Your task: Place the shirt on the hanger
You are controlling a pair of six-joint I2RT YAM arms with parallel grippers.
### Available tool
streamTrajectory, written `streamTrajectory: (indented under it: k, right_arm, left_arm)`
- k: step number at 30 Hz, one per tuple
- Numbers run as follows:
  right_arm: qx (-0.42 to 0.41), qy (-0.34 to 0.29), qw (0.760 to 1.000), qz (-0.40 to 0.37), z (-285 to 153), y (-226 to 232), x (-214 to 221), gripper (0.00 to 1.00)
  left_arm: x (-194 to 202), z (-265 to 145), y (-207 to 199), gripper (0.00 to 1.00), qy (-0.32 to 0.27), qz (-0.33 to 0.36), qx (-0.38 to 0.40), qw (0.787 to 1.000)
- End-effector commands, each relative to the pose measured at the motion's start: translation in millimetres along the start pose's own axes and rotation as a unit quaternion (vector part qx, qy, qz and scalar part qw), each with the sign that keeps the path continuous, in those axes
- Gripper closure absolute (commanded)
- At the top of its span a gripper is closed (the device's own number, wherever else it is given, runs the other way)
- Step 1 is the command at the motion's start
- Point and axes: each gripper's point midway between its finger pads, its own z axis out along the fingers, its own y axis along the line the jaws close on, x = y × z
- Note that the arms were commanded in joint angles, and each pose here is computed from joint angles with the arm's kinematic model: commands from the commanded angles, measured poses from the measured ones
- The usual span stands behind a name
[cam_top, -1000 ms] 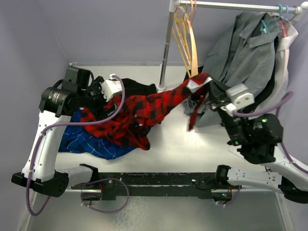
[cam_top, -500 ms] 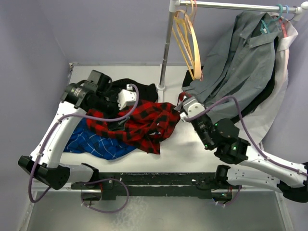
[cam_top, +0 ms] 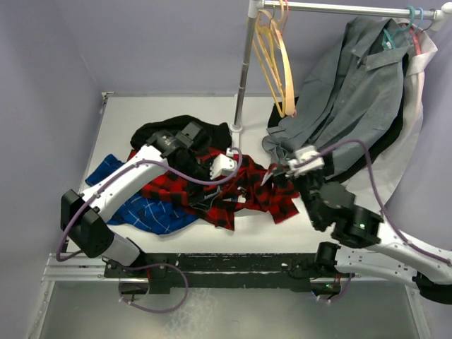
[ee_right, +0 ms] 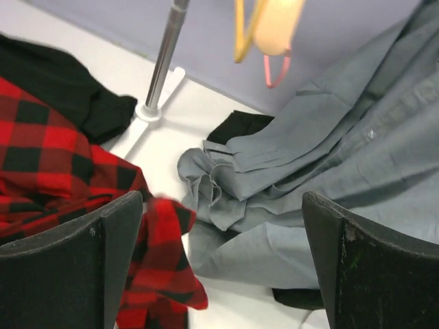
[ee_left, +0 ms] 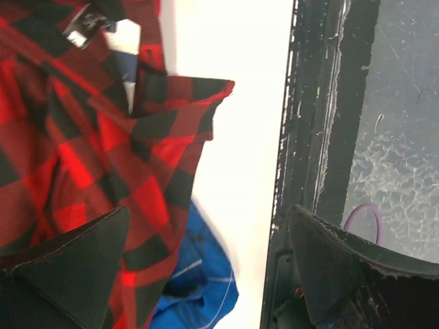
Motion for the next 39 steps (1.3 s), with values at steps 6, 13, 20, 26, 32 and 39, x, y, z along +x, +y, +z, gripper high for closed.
streamTrajectory:
  k: [6,13,20,26,32,39]
  right_arm:
    - [-0.015,-0.127,0.967,0.218,-59,-79,-40,0.00]
    - [-0.025,-0.109,0.969,0.219,-64,-78,-27,0.00]
    - [-0.032,-0.110,0.966,0.231,-69,-75,-10,0.00]
    - [-0.041,-0.111,0.966,0.229,-70,-69,-2,0.00]
    - [-0.054,-0.111,0.969,0.216,-65,-57,-1,0.00]
    - [-0.079,-0.104,0.972,0.196,-54,-30,-2,0.00]
  left_arm:
    - [-27,58,-3,0.00,-0.004,0.034,0.006,0.999]
    - [-20,110,28,0.10,0.055,0.024,-0.059,0.996]
    - [-24,116,58,0.20,0.067,0.012,-0.118,0.991]
    - [-16,115,71,0.23,0.078,0.008,-0.155,0.985]
    - [-12,108,71,0.25,0.076,0.008,-0.168,0.983]
    - [6,112,68,0.35,0.092,0.005,-0.162,0.983]
